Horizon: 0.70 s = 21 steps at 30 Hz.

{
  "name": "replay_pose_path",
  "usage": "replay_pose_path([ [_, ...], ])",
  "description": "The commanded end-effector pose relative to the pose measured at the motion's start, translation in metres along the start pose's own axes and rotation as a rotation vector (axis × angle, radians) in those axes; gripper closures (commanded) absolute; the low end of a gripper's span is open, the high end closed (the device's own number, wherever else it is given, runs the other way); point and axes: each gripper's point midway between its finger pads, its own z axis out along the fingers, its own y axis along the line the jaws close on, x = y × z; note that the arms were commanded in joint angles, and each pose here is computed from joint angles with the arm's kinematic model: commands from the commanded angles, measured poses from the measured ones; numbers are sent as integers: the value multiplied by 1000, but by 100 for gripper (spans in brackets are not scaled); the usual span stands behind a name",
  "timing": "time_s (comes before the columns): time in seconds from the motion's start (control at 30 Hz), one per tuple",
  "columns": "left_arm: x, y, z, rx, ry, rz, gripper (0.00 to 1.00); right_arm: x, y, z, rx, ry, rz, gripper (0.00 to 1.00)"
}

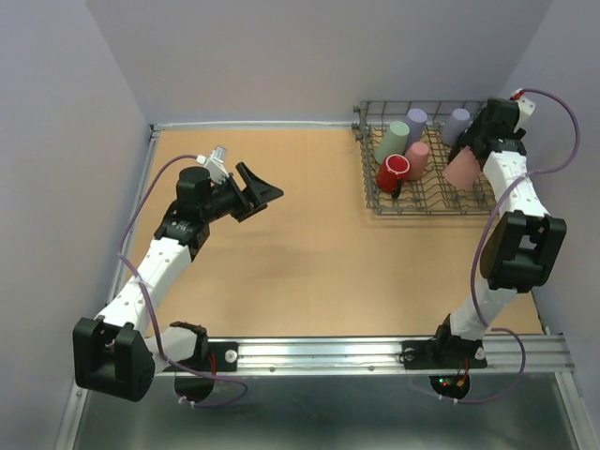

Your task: Load the cups into the dish rack

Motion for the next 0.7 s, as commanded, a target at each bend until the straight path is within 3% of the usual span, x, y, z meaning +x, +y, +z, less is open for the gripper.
replay_pose_path([
  [0.0,-3,-1,-15,-46,-12,97,10,-41,-22,7,131,-124,-9,100],
  [0.33,6,2,-41,-127,-7,113,10,-13,-52,42,264,-166,33,100],
  [0.67,8,2,-41,-139,5,85,11,27,-67,66,320,-176,61,100],
])
